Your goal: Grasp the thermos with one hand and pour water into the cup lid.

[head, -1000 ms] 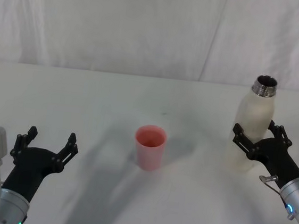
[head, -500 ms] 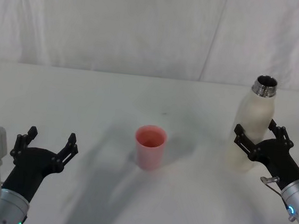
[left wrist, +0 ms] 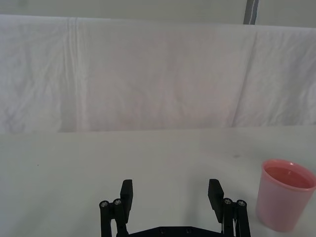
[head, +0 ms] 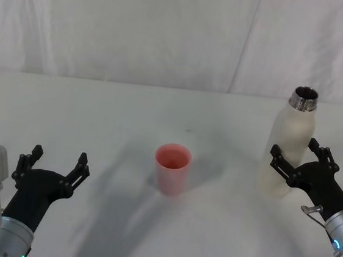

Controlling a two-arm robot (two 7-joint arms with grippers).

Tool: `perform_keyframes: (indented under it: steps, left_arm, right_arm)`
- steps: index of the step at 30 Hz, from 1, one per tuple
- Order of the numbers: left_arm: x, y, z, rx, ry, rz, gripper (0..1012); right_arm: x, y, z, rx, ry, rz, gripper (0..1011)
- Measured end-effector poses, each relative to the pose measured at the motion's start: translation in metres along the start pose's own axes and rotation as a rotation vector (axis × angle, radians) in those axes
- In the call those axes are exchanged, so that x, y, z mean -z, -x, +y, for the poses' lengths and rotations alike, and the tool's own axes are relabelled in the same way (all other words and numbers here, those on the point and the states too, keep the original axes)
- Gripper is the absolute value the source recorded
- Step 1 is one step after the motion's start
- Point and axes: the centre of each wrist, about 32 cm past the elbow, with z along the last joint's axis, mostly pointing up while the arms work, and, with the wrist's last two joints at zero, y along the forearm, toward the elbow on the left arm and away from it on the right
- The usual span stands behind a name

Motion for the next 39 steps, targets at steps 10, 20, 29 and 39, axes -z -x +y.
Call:
perform_keyframes:
  steps: [10,20,29,39]
  left_arm:
    - [0.000,0.0000,0.000,0.000,0.000,0.000,1001]
    - [0.000,0.0000,0.000,0.000,0.000,0.000,1001]
    - [0.000,0.0000,0.000,0.000,0.000,0.000,1001]
    - [0.000,0.0000,0.000,0.000,0.000,0.000,1001]
  right_arm:
    - [-0.002,0.0043,-0.010,0.000,-0.006,0.007,1000]
    - [0.000,0.0113,-0.022,0.004,0.001,0.022,1000]
    - [0.000,0.0147,-0.032,0.005,0.006,0.025,1000]
    - [0.005,0.0282,-0.036,-0.044,0.027,0.035,1000]
